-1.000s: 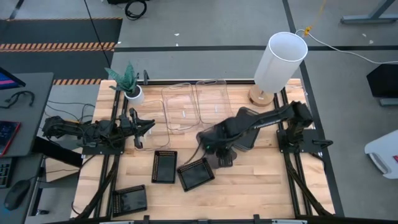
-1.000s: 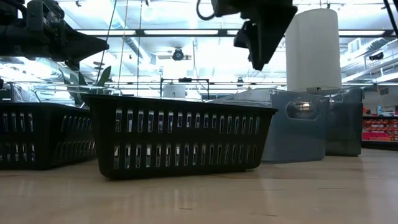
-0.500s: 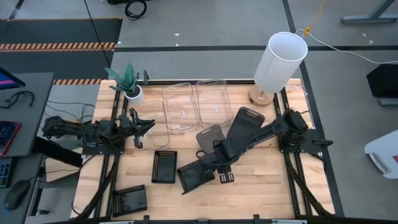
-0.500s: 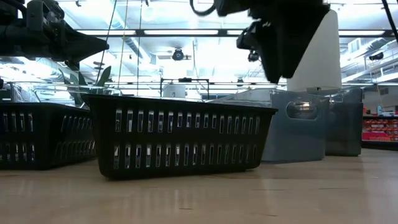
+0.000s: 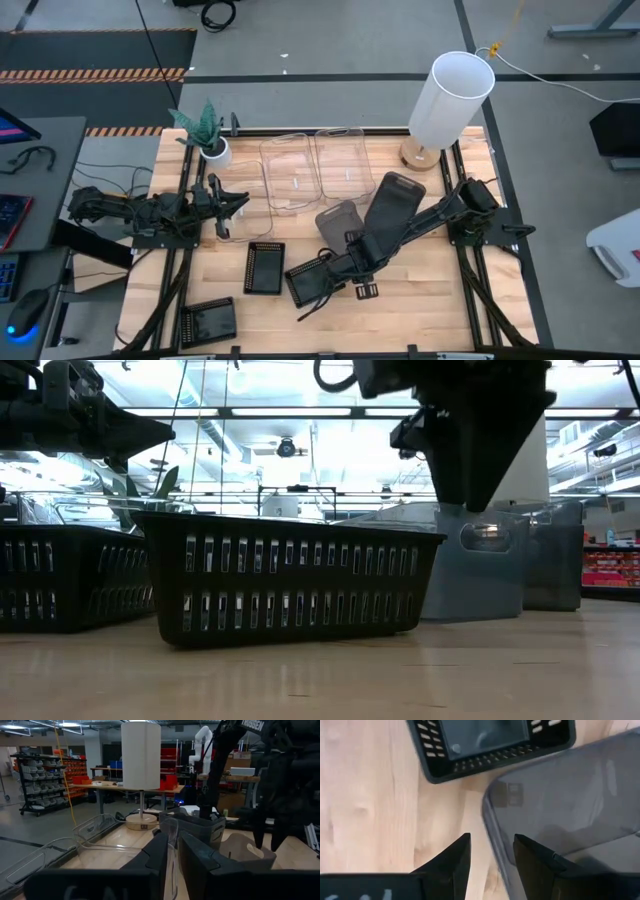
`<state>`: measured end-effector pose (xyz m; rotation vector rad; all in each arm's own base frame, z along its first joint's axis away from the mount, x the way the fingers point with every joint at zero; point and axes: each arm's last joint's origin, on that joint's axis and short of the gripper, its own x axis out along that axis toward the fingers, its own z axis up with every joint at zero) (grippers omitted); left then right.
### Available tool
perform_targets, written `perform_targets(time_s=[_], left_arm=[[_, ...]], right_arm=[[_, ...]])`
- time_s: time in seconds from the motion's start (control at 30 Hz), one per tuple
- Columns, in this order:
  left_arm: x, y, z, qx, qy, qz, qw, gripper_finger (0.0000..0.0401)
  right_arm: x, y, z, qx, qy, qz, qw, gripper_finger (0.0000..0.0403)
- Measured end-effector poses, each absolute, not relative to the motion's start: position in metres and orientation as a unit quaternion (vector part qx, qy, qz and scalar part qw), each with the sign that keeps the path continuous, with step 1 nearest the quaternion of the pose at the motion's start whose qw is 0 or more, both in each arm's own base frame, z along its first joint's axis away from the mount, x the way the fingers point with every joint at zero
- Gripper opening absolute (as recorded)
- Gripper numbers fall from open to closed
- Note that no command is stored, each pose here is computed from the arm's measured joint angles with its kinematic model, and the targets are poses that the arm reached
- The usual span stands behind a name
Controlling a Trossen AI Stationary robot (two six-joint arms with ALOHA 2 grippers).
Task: Stack baskets by color
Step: Stack the left black bin on the black bins
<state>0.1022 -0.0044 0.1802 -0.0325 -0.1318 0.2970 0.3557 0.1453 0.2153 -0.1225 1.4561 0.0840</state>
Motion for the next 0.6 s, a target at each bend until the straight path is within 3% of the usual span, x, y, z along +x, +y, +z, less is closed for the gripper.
perform_targets(time_s=[0.6], left_arm=[[0.102, -0.004, 0.180, -0.016, -0.065, 0.148, 0.987, 0.0058]], right_arm=[[0.350, 0.136, 0.162, -0.072, 0.644, 0.043, 0.761, 0.0154]])
